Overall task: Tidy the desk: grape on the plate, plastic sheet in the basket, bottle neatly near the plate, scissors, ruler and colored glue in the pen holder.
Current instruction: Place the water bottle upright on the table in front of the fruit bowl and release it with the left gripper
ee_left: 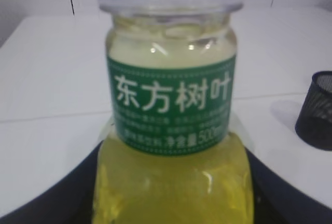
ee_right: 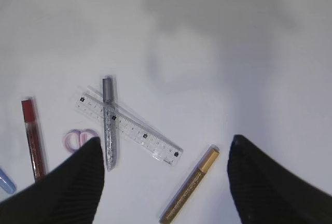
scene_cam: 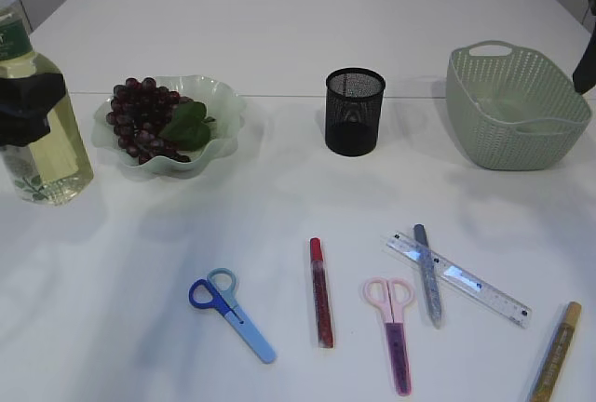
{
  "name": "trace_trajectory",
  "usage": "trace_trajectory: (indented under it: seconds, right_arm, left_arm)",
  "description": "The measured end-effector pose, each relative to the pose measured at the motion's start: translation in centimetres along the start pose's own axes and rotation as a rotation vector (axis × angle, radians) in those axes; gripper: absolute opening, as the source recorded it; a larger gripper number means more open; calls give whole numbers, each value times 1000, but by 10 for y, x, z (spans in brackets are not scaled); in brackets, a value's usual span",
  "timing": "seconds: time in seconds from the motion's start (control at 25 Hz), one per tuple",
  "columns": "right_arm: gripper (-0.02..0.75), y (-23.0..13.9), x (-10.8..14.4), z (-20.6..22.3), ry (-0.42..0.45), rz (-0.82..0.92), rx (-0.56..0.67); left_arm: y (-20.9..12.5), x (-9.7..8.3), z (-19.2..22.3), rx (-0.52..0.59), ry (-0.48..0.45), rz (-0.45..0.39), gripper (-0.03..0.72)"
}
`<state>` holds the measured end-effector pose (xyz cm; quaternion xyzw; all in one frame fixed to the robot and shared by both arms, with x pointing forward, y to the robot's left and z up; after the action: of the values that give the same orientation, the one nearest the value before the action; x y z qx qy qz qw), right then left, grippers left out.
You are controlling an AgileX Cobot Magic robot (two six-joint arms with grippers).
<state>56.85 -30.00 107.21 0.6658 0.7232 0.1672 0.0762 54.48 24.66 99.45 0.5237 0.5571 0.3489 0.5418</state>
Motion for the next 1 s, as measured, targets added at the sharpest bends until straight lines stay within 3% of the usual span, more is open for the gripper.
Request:
trace_trajectory:
  seconds: [0.16,0.36,0.68,1.0]
  right_arm:
    - [575,0,0,0,-1,-14,0]
    - [575,0,0,0,-1,-30,0]
    - [575,0,0,0,-1,-45,0]
    - [575,0,0,0,-2,-50,0]
  left_arm:
    - [5,0,6,-89,-13,4,435]
    - [-15,8,13,-149,-2,-17,435]
    - [-59,7,28,-38,1,-16,435]
    - [-69,7,64,-34,-1,-12,435]
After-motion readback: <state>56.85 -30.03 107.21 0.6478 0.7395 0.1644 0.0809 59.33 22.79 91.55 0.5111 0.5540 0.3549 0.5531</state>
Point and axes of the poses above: a point on each arm's last joint axis where the gripper is mounted, z pointing out along that axis toward the gripper, x along the wrist's bending axis when the last joint is at zero, y = z × x, the point moved 5 cm from there along z, pointing out along that axis toward the gripper, and after that the axes turned 11 degrees about -z, right-handed, at the moved point
